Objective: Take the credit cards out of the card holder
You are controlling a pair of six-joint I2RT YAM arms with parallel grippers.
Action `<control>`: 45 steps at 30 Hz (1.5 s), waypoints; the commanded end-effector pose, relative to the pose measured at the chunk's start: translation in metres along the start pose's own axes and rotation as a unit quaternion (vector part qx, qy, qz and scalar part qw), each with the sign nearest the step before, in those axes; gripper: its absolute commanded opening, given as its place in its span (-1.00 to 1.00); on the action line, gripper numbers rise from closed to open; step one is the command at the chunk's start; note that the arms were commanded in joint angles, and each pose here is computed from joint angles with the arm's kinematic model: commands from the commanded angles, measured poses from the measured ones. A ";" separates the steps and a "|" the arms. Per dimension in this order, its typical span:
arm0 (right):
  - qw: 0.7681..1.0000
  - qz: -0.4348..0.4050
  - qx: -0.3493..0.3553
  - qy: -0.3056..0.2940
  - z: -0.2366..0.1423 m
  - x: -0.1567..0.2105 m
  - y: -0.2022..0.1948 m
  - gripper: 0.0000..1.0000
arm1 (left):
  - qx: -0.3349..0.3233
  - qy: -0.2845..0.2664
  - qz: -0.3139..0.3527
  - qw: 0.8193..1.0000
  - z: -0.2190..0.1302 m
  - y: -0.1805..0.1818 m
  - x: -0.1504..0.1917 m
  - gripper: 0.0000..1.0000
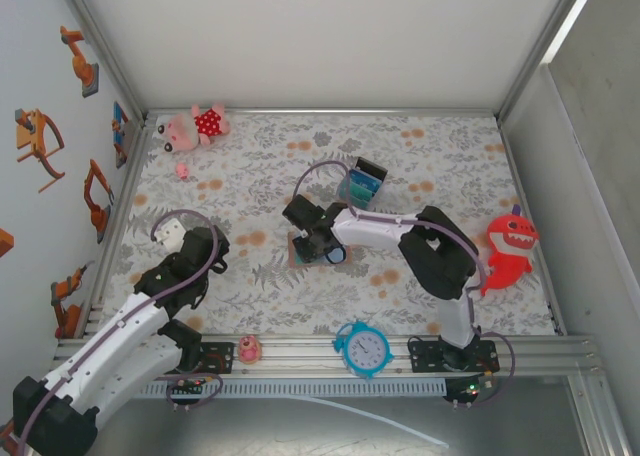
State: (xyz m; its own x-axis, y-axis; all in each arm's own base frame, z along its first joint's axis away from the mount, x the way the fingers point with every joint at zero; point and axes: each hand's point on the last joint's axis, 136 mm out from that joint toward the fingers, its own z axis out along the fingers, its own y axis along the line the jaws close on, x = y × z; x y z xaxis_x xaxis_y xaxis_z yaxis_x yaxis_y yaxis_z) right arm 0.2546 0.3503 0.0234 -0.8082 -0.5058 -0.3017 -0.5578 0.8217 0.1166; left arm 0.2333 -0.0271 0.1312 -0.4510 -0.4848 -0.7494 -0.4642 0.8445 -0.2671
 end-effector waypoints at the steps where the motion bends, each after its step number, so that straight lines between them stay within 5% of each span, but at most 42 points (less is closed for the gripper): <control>1: 0.998 -0.037 -0.042 -0.011 -0.016 0.000 0.014 -0.53 | 0.041 0.002 0.005 0.999 -0.005 -0.023 -0.006 0.94; 24: 0.999 -0.022 0.035 -0.032 -0.046 0.002 -0.021 -0.33 | 0.094 0.014 0.070 0.993 -0.011 -0.075 -0.008 0.94; 45: 0.993 0.104 0.058 -0.028 -0.050 0.028 -0.072 -0.33 | 0.098 0.146 0.257 0.950 0.010 -0.129 0.056 0.93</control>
State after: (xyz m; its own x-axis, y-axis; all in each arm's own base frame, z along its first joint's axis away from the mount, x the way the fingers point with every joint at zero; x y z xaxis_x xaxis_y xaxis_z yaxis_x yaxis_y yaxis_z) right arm 0.2566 0.2740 0.0419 -0.8689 -0.3890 -0.3061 -0.4248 0.9034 0.0579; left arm 0.2782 -0.1552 0.1180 -0.7702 -0.0735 -0.6335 -0.0298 0.9964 -0.0794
